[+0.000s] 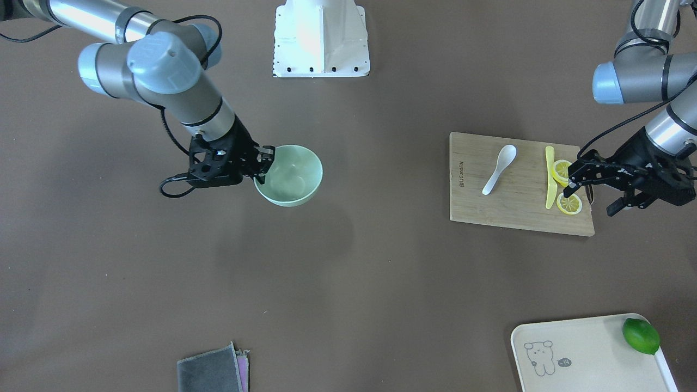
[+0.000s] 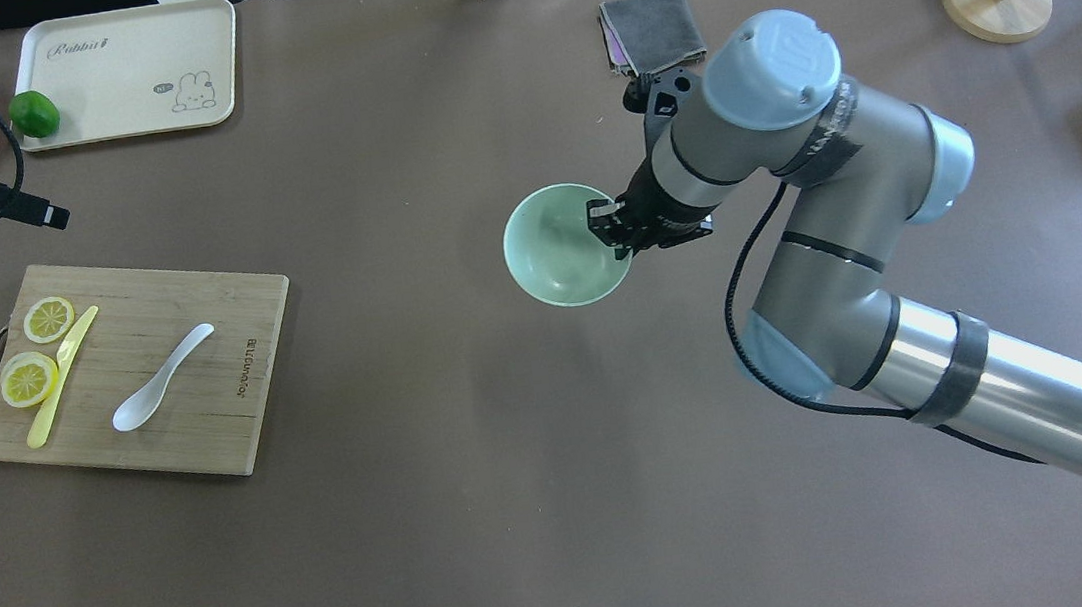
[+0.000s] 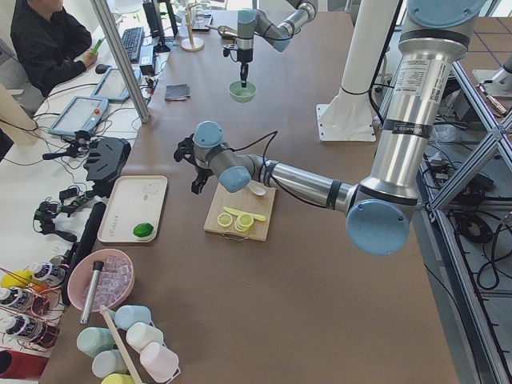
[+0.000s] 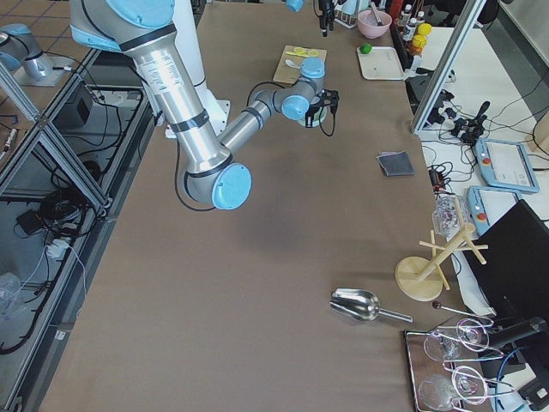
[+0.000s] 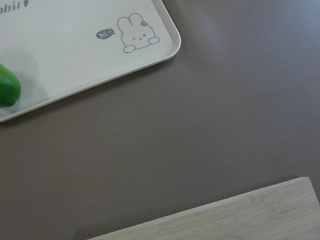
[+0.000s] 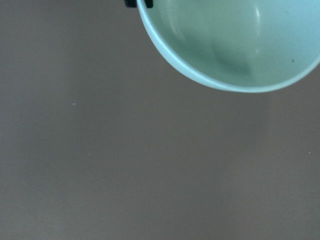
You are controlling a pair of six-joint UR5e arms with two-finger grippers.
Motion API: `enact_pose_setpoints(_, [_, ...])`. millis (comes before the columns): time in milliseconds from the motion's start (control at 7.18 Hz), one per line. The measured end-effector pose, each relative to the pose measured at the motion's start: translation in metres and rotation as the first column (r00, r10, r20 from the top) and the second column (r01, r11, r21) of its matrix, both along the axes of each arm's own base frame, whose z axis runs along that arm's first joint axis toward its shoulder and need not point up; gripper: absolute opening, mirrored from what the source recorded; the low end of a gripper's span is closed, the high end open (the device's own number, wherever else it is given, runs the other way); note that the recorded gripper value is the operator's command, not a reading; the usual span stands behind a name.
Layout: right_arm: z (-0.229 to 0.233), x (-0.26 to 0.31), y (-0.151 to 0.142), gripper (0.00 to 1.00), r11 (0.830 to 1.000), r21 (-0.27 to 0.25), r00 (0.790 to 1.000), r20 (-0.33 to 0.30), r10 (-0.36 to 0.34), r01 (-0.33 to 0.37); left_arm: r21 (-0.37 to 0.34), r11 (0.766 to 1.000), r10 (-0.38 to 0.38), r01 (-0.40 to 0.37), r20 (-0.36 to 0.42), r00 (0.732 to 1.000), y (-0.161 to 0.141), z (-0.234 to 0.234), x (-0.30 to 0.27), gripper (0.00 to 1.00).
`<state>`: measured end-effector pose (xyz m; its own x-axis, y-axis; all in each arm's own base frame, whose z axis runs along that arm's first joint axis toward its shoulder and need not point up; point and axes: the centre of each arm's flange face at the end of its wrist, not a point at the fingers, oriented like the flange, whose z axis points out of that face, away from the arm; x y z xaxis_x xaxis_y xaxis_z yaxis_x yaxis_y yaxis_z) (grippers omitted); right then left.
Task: Place spoon in bowl
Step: 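Drag the green bowl to center with right gripper while left reaches toward board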
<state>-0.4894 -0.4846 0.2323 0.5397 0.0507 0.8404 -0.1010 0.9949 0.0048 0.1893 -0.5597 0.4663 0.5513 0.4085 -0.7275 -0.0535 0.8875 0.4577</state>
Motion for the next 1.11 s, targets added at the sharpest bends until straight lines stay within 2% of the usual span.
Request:
enact_pose_setpoints(418, [-0.009,-0.069,0.016,0.00,1.000,0.023,0.999,-0.046,0.012,-0.011,0.008,1.000,0.026,-0.026,-0.004,1.000,0.003,-0.005,0.017,0.98])
enact_pose_setpoints(557, [-0.005,-0.079,0.016,0.18,1.000,0.022,0.998,-0.056,0.011,-0.010,0.011,0.999,0.031,-0.031,-0.006,0.999,0.004,-0.008,0.020,0.98])
enact_pose_setpoints(697, [-0.003,-0.085,0.016,0.99,1.000,0.020,0.998,-0.061,0.011,-0.009,0.014,0.999,0.040,-0.040,-0.009,0.999,0.005,-0.011,0.026,0.98])
enact_pose_setpoints(1115, [-0.017,-0.081,0.013,1.00,0.999,0.008,0.999,-0.002,0.040,-0.040,0.046,0.996,0.078,-0.079,0.006,0.997,0.021,-0.027,0.076,0.98])
